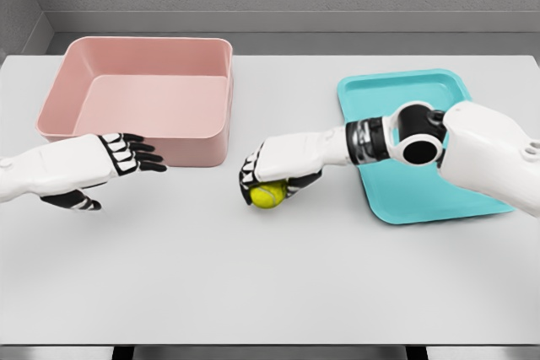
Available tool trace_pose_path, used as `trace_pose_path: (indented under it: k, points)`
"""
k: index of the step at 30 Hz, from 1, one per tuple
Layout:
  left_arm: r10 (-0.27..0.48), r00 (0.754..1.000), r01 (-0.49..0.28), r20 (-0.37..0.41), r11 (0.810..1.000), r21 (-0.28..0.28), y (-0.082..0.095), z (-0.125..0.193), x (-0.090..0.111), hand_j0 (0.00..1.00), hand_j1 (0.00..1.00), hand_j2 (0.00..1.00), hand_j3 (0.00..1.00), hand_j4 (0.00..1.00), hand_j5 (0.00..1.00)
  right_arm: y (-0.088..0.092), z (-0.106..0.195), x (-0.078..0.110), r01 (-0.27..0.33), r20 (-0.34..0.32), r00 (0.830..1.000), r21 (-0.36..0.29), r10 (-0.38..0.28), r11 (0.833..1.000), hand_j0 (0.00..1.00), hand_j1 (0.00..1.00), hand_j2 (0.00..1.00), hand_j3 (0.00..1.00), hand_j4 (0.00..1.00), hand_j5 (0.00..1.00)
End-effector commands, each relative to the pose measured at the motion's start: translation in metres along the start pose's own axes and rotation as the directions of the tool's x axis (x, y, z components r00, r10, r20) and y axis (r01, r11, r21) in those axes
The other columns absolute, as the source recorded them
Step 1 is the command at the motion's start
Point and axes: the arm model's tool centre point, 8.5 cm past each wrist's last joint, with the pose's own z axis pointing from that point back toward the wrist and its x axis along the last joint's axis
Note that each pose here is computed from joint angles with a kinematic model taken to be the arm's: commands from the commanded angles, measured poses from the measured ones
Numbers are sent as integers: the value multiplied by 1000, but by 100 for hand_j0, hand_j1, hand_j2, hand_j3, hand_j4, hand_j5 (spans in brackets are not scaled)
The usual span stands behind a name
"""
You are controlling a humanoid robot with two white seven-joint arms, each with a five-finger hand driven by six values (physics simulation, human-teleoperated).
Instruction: Put the tennis from the blue tray into the pink basket with both arms
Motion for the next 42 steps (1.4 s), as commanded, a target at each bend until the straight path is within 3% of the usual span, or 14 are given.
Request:
trace_pose_path:
  k: [1,9,24,32,33,35,37,39,42]
  points:
    - [2,1000,-2,-4,1000,6,2,1,-1,100,100,100,100,100,100,0,-8,5,3,21,1000,0,-3,1000,50,50,50,50,50,50]
    - [4,1000,-4,-2,1000,10,2,1,-1,100,100,100,100,100,100,3,-32,14,9,65,998,18,-10,1000,50,50,50,50,50,50]
    - [4,1000,-4,-1,1000,10,2,0,0,100,100,100,100,100,100,-1,-46,8,19,36,999,28,-20,999,50,50,50,50,50,50]
    - [4,1000,-4,0,1000,11,2,0,0,100,100,100,100,100,100,2,-46,8,23,34,999,31,-24,999,57,57,57,57,57,57]
    - [4,1000,-4,-1,1000,10,2,0,0,100,100,100,100,100,100,1,-46,8,24,35,999,30,-25,999,61,61,61,61,61,61]
    - [5,1000,-5,0,1000,11,3,0,0,100,100,100,100,100,100,1,-46,2,47,-10,999,14,-47,999,100,100,100,100,100,100]
    - [12,1000,-12,2,1000,16,3,1,0,100,100,100,100,100,100,2,-46,3,48,-8,999,16,-48,999,100,100,100,100,100,100]
    - [51,998,-53,31,995,86,4,-12,6,100,100,100,100,100,100,3,-43,2,48,-9,999,17,-48,999,100,100,100,100,100,100]
    - [39,999,-41,19,994,106,12,-8,2,100,100,100,100,100,100,3,-40,1,47,-10,999,17,-47,999,100,100,100,100,100,100]
